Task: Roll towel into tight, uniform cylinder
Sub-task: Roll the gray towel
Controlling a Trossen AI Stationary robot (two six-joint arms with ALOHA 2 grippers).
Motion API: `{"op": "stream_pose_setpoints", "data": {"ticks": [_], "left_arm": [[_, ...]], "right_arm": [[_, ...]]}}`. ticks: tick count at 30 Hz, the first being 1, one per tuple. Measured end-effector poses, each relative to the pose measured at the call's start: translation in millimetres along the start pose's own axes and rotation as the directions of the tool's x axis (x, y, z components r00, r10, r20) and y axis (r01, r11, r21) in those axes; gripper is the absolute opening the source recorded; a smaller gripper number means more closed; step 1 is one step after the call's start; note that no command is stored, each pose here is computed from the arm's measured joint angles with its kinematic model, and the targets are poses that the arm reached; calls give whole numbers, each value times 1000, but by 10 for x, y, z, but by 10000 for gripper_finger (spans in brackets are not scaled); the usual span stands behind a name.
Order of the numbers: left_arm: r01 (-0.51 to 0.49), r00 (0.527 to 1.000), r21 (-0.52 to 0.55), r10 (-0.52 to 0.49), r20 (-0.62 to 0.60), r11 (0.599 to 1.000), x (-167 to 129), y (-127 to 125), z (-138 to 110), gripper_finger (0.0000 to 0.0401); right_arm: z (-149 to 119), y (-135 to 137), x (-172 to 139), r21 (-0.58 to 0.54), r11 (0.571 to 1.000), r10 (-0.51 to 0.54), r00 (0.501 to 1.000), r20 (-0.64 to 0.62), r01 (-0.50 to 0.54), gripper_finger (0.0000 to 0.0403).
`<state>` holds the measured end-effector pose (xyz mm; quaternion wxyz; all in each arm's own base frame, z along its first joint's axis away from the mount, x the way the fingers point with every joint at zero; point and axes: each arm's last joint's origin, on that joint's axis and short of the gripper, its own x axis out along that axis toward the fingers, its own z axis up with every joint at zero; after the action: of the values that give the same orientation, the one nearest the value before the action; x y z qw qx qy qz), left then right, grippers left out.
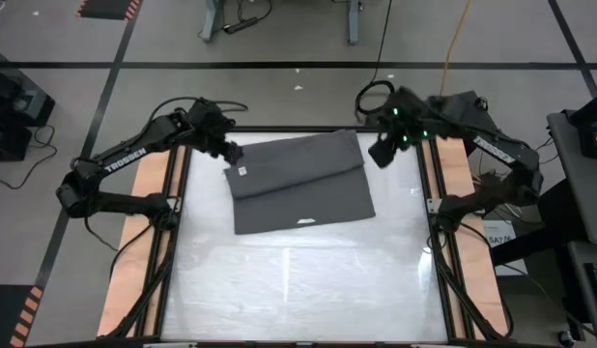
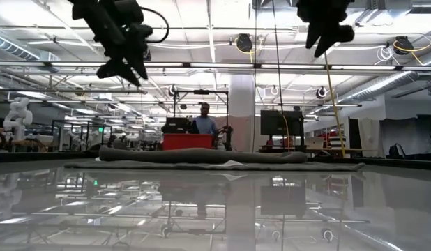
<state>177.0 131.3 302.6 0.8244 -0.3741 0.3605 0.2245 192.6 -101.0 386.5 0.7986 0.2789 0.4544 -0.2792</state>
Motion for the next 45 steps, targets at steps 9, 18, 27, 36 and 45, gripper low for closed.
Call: {"op": "stream_pose_setpoints", "data": {"ticks": [9, 18, 27, 36, 45], "left_arm": [[98, 986, 214, -66, -153, 972, 127, -585, -394, 115], [-51, 979, 109, 71, -189, 993, 524, -604, -862, 64], [-101, 988, 34, 105, -111, 994, 756, -588, -1130, 5], [-116, 979, 86, 129, -159, 990, 995, -550, -1344, 10], [-103, 973, 133, 128, -192, 986, 1258, -583, -1513, 11]], "right_arm": [[-608, 206, 630, 163, 982, 97, 995, -29, -91, 184], [-955, 397, 1363, 396, 883, 307, 949, -75, -254, 113], [-1005, 433, 1618, 315, 945, 126, 987, -99, -89, 38], [-1063, 444, 2017, 224, 974, 24, 975, -223, 27, 6], [-1105, 492, 2228, 257, 965, 21, 963, -269, 50, 13]]}}
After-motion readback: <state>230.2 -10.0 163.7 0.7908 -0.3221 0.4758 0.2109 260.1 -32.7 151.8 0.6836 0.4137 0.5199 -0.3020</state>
